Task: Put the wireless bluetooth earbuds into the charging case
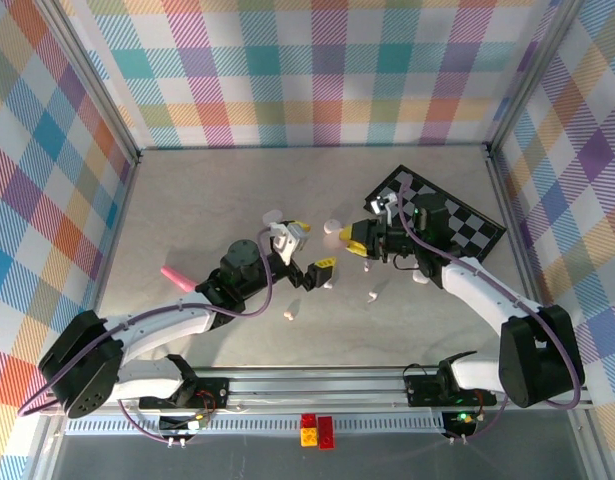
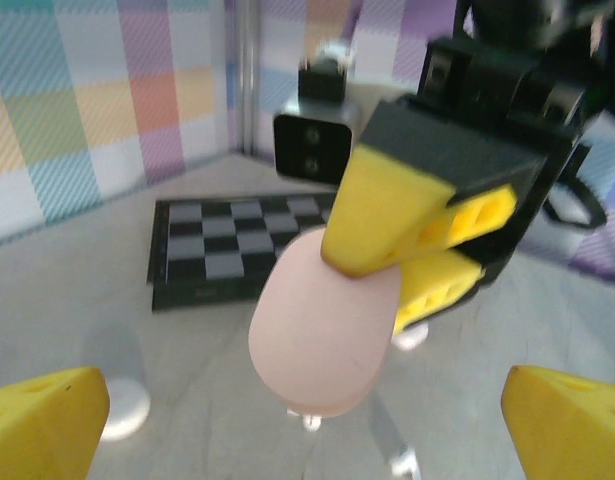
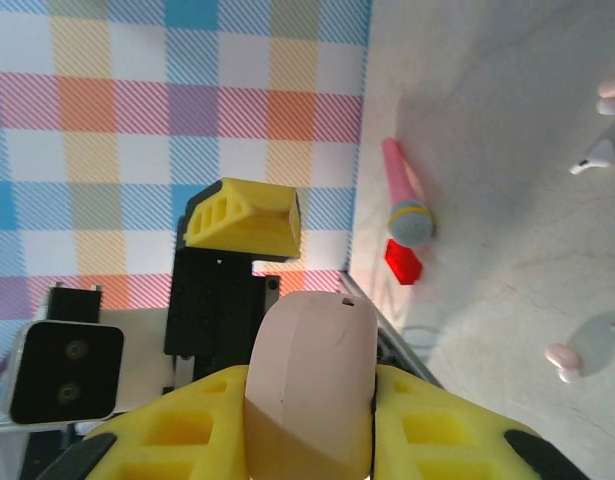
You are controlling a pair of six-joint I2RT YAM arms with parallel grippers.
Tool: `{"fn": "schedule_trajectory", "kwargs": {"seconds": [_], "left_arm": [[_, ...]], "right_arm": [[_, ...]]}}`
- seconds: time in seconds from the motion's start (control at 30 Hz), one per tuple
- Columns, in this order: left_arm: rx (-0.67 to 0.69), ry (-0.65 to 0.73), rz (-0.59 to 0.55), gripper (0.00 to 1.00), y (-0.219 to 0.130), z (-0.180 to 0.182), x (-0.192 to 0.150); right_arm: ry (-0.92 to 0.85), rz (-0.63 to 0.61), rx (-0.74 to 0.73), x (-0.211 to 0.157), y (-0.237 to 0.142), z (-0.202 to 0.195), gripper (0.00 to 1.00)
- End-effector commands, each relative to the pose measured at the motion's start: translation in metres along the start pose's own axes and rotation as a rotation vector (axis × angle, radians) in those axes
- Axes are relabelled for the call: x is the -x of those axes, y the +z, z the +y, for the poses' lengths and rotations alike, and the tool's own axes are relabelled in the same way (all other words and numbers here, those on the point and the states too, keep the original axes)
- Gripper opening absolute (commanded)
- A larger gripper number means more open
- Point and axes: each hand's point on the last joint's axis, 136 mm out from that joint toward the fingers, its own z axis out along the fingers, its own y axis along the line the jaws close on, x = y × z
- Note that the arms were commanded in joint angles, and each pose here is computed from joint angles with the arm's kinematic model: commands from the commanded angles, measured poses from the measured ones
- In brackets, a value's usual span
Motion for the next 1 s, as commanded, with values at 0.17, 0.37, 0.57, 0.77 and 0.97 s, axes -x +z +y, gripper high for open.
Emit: {"fn": "schedule_trajectory", "kwargs": {"seconds": [0.17,0.37,0.57,0.77,0.97], "left_arm": [[-0.131,0.066,-0.337,1.00,0.001,-0.022,0.044],[-0.162,0.098,-0.390,1.00,0.016,-0.022,0.055],[-0.175,0.118,-0.409,0.99,0.026,-0.021,0.064],[-0.236,0.145,-0.433,0.91,0.028,-0.029,0.075],[-0.304,0.135,-0.452,0.80,0.031,-0.036,0.087]], "right_arm": [[-0.080,0.006,0.195,0.000,-0.020,0.065,0.15],[-0.090,-0.002,0.226,-0.001,-0.028,0.080,0.15],[-0.081,-0.027,0.254,0.001,-0.033,0.090,0.14],[-0.049,-0.042,0.272,0.002,-0.035,0.094,0.14],[-0.047,-0.030,0.289,0.000,-0.036,0.097,0.13]]}}
